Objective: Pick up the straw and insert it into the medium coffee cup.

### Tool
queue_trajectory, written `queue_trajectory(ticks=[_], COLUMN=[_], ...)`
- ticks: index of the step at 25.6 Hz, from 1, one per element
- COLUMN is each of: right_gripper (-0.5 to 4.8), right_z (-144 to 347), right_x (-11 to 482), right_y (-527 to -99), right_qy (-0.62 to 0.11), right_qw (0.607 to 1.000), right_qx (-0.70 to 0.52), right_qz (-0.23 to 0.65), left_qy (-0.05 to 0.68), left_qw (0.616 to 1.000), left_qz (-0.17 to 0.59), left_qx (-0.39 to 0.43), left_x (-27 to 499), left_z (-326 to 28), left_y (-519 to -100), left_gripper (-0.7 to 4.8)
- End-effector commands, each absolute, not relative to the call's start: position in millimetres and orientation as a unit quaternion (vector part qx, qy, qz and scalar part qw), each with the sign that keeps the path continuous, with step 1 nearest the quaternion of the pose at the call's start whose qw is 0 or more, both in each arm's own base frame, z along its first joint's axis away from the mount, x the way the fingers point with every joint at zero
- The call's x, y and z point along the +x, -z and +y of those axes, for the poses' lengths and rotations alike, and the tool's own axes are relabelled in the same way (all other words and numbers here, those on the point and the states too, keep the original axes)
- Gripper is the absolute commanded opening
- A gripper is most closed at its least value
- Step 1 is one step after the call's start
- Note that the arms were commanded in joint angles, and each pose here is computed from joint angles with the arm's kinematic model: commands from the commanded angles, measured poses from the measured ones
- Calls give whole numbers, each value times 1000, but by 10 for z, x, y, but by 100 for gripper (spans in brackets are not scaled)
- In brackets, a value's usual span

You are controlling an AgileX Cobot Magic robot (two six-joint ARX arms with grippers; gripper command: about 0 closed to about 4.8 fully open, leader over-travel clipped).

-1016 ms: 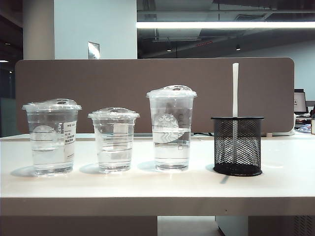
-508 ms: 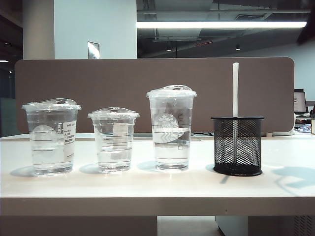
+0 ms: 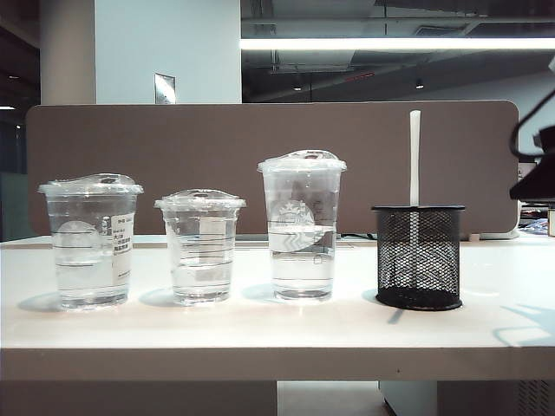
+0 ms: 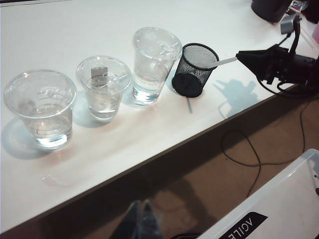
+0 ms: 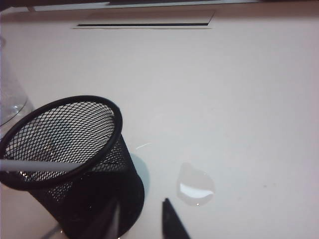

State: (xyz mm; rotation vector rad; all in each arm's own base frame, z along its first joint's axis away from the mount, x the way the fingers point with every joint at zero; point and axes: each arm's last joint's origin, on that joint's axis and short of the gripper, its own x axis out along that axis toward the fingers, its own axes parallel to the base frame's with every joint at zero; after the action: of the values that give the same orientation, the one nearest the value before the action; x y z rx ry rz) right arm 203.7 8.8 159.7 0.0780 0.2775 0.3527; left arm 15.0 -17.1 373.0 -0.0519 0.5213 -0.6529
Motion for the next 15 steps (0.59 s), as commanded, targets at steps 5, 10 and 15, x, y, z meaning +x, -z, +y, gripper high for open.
queue_trajectory(ticks=[5,10,15], right_gripper=[214,216,216], right_z=[279,574,740], right_x=[1922,1867,1818], right_y=[-1571,-1607,-1618], right_qy=[-228,-285,-304], right_qw=[969,956,950], right_qx=[38,3,-47], right_qz=[88,64,46], left_qy=[311,311,311], left_qw=[913,913,913], left_qz=[262,263,263], left_qx=[-24,-24,-24], left_x=[194,194,194], left_z=[-168,-168,-168], left_y=[-3676,-3673,-3673], left_gripper=[-4,-4,-4])
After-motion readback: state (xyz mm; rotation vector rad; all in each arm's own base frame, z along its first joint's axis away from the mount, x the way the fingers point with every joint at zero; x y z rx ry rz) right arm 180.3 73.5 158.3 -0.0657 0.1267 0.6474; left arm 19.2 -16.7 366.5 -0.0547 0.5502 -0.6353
